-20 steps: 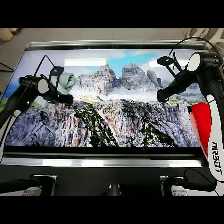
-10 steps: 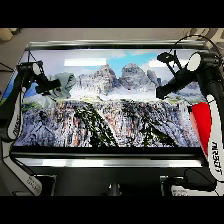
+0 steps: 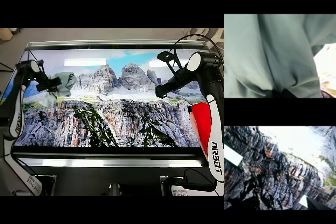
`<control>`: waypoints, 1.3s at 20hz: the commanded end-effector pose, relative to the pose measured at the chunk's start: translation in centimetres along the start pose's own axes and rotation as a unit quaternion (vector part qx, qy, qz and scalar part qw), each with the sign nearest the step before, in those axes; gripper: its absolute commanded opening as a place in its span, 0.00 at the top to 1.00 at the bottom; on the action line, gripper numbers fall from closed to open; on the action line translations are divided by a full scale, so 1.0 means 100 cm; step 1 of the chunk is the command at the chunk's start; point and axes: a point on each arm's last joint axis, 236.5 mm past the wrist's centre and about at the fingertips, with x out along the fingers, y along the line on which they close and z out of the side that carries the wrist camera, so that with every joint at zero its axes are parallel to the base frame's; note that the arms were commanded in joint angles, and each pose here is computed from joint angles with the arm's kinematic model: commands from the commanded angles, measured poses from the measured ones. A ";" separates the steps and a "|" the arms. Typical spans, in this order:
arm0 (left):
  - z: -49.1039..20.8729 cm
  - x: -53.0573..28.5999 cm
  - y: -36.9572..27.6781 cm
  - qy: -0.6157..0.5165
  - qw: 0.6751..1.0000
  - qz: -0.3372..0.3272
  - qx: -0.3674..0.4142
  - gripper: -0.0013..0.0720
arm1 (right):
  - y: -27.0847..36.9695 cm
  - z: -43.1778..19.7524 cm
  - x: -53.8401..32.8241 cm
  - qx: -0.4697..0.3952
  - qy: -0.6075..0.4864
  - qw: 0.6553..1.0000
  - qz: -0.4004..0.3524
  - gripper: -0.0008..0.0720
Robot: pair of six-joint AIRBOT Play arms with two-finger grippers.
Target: Fold the shirts.
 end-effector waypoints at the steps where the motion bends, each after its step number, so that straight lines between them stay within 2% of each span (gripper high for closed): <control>1: 0.022 -0.116 -0.042 -0.114 0.987 -0.037 0.111 0.95 | -0.008 0.016 -0.013 -0.029 -0.039 0.998 -0.026 0.06; 4: -0.003 -0.259 -0.106 -0.245 0.947 -0.094 0.185 0.95 | -0.007 0.013 -0.061 -0.042 -0.061 0.996 -0.055 0.06; 7: -0.073 -0.376 -0.179 -0.337 0.885 -0.200 0.251 0.95 | -0.002 0.007 -0.138 -0.051 -0.114 0.987 -0.105 0.06; 8: -0.097 -0.399 -0.197 -0.352 0.866 -0.229 0.271 0.95 | 0.001 0.004 -0.164 -0.053 -0.137 0.982 -0.121 0.06; 10: -0.137 -0.416 -0.225 -0.343 0.854 -0.272 0.282 0.95 | 0.010 -0.004 -0.214 -0.057 -0.181 0.970 -0.153 0.06; 12: -0.174 -0.395 -0.256 -0.300 0.853 -0.291 0.314 0.95 | 0.023 -0.019 -0.250 -0.060 -0.206 0.962 -0.167 0.06; 14: -0.214 -0.339 -0.282 -0.229 0.864 -0.286 0.344 0.95 | 0.036 -0.040 -0.264 -0.061 -0.198 0.965 -0.163 0.06; 17: -0.292 -0.220 -0.300 -0.095 0.889 -0.244 0.374 0.95 | 0.050 -0.077 -0.251 -0.057 -0.126 0.982 -0.131 0.06; 20: -0.384 -0.120 -0.313 0.009 0.889 -0.237 0.391 0.95 | 0.050 -0.086 -0.233 -0.050 -0.079 0.990 -0.108 0.06; 22: -0.421 -0.085 -0.319 0.053 0.888 -0.237 0.389 0.95 | 0.045 -0.080 -0.217 -0.042 -0.065 0.992 -0.097 0.06; 23: -0.427 -0.075 -0.319 0.067 0.890 -0.233 0.386 0.84 | 0.043 -0.077 -0.206 -0.040 -0.052 0.994 -0.088 0.06; 24: -0.422 -0.073 -0.317 0.073 0.892 -0.225 0.384 0.38 | 0.040 -0.074 -0.193 -0.037 -0.038 0.995 -0.079 0.06; 25: -0.411 -0.077 -0.312 0.078 0.895 -0.218 0.381 0.00 | 0.038 -0.071 -0.180 -0.037 -0.024 0.997 -0.068 0.06; 26: -0.394 -0.086 -0.303 0.078 0.892 -0.205 0.396 0.00 | 0.037 -0.068 -0.166 -0.036 -0.010 0.998 -0.053 0.06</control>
